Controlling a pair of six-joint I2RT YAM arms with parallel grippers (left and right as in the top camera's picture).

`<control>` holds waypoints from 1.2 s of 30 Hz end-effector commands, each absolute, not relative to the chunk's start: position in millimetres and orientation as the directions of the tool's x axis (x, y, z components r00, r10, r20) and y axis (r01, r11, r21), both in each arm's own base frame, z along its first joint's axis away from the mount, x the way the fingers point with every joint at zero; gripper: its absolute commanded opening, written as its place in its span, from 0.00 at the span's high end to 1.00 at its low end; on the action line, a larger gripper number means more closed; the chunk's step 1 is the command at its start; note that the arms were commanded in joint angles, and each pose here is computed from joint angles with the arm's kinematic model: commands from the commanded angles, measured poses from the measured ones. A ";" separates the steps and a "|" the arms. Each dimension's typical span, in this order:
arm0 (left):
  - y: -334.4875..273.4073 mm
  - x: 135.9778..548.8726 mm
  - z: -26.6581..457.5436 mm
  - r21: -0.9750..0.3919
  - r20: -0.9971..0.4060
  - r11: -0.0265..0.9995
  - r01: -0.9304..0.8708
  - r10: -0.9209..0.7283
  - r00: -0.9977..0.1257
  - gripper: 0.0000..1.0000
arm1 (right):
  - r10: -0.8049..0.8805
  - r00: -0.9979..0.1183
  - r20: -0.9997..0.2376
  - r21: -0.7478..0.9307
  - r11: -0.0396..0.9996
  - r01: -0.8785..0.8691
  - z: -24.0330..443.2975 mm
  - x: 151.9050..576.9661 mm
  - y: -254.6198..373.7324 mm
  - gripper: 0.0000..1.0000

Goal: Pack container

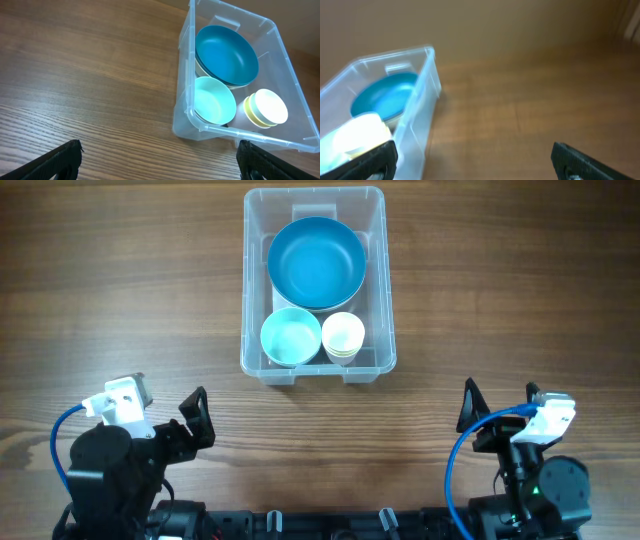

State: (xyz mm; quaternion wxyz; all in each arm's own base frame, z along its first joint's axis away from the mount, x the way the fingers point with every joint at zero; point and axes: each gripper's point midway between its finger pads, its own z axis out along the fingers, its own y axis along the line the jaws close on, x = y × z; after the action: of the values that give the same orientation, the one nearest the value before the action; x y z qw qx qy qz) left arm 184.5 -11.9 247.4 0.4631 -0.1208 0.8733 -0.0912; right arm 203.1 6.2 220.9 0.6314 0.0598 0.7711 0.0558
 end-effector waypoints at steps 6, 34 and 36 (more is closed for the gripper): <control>-14.8 184.7 245.2 -0.272 -0.784 0.956 -0.111 -0.287 -0.551 0.00 | 0.161 0.039 -0.986 0.159 0.987 -0.037 221.8 234.2 13.1 0.00; -14.8 184.7 245.2 -0.272 -0.784 0.956 -0.111 -0.287 -0.551 0.00 | 0.070 -0.010 -0.998 0.070 0.995 -0.075 174.0 246.9 22.6 0.00; -14.8 184.7 245.2 -0.272 -0.784 0.956 -0.111 -0.287 -0.551 0.00 | 0.070 -0.010 -0.998 0.070 0.995 -0.075 174.0 246.9 22.6 0.00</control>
State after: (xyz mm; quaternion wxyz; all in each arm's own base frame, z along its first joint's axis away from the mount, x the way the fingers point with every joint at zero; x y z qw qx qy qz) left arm 184.5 -11.9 247.5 0.4632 -0.1208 0.8732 -0.0912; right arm 246.7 19.0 175.5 0.7057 0.0090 0.7068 0.0481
